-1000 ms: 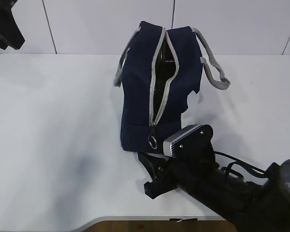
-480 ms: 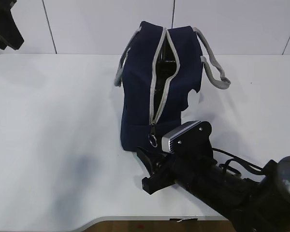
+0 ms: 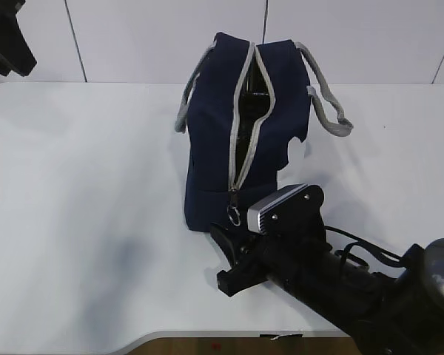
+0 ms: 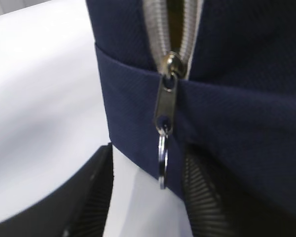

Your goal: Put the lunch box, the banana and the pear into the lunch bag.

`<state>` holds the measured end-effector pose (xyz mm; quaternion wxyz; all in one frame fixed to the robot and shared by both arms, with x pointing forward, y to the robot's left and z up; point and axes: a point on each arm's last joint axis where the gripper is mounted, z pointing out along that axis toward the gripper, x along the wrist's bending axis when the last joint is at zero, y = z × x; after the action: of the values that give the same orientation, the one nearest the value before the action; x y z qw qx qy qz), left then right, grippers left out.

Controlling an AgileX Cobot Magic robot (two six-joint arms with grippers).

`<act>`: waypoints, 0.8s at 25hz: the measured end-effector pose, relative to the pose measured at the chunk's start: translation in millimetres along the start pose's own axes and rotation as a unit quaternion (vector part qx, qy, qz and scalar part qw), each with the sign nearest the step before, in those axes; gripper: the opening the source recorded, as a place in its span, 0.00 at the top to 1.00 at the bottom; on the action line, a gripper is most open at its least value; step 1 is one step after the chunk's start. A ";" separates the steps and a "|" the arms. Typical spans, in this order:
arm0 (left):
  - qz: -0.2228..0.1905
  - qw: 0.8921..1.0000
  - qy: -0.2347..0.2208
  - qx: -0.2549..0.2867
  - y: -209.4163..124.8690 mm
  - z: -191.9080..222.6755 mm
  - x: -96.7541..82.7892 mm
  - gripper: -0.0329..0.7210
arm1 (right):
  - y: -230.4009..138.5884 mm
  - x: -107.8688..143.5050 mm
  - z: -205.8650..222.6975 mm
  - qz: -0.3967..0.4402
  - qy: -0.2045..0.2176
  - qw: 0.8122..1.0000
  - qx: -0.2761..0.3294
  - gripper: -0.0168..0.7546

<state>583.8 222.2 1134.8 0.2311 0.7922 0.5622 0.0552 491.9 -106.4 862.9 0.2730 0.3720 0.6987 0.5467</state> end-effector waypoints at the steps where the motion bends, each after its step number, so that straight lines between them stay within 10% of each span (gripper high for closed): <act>1: 0.000 1.000 0.000 0.000 0.0 0.0 0.0 0.63 | 0.0 0.0 0.0 0.000 0.000 1.000 0.000 0.50; 20: 0.002 1.000 0.005 0.001 -0.2 0.0 0.9 0.64 | 0.1 -2.8 0.0 0.032 -0.015 0.999 -0.001 0.67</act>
<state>583.9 223.1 1134.6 0.2275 0.7931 0.5620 0.0588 493.5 -108.7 862.9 0.2661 0.4024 0.6817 0.5500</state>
